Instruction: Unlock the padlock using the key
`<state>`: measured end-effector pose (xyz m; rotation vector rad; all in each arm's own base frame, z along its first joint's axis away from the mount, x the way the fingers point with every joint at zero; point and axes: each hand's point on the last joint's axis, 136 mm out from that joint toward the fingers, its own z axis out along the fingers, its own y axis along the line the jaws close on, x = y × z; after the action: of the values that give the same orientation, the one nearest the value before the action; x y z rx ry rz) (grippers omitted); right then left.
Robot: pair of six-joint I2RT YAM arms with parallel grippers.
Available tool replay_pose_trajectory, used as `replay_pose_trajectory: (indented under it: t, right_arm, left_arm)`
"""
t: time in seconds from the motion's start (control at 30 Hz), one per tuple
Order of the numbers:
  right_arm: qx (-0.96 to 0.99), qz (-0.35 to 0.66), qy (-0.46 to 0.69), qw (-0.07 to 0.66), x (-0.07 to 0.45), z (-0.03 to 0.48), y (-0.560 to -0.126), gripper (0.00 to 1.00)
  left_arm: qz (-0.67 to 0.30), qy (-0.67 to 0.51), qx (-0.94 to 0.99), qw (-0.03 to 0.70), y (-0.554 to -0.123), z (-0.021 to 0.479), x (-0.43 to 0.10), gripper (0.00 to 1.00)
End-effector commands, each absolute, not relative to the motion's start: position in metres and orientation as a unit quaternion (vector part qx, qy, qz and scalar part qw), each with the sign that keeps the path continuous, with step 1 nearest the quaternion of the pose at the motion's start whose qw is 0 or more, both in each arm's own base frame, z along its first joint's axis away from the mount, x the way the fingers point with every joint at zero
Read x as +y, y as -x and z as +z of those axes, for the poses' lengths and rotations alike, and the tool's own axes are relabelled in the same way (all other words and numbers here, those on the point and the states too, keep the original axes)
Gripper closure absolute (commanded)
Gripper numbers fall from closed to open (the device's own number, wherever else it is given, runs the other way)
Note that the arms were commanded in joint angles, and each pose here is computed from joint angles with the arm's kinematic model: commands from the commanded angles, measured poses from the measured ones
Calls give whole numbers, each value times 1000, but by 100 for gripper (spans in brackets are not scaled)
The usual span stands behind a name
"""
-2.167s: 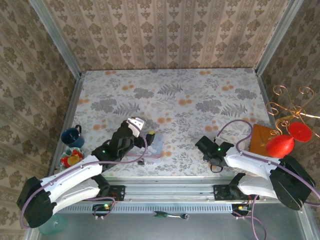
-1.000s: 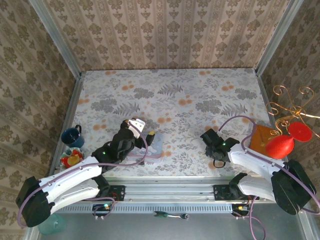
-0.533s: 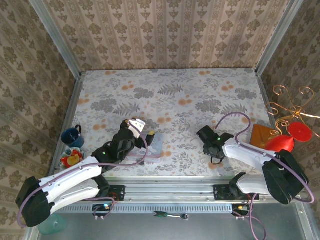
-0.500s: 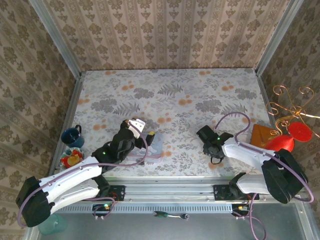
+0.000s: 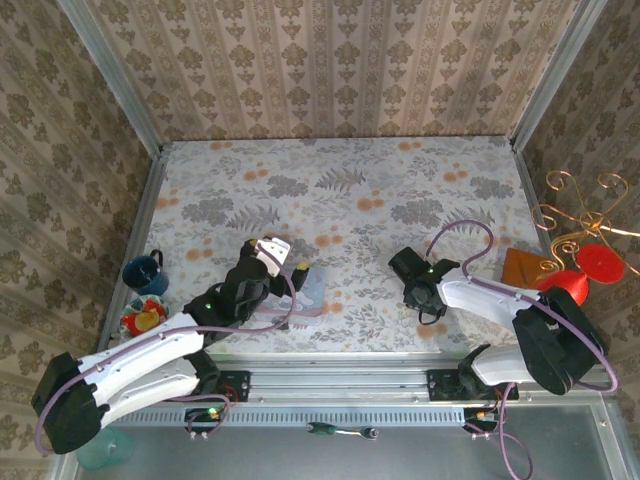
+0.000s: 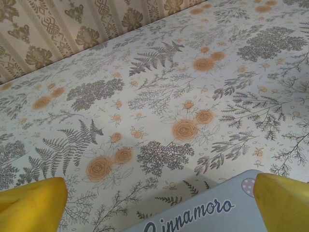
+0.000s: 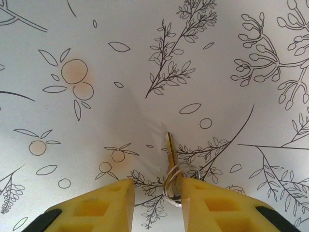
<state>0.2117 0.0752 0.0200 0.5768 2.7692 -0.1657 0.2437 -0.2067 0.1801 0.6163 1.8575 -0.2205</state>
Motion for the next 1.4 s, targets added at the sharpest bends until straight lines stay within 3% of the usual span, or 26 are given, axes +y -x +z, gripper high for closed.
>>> replay_pose_trajectory:
  t: [0.0,0.33,0.93,1.37]
  right_arm:
    - [963,-62,-219,146,74,24,-209,67]
    - [954,-97,-240,153,59,29,-205,61]
    - [955,-64,-264,123,79,7,-210,62]
    - [959,-47,-231,157,93,13,-225,74]
  left_arm:
    - [-86,-263,780,561,-243,183,-205,0]
    - [-86,-265,779,562,-243,184,-206,0]
    - [-79,-264,778,565,-243,185,-203,0]
    - [-79,-263,776,567,-242,187,-202,0]
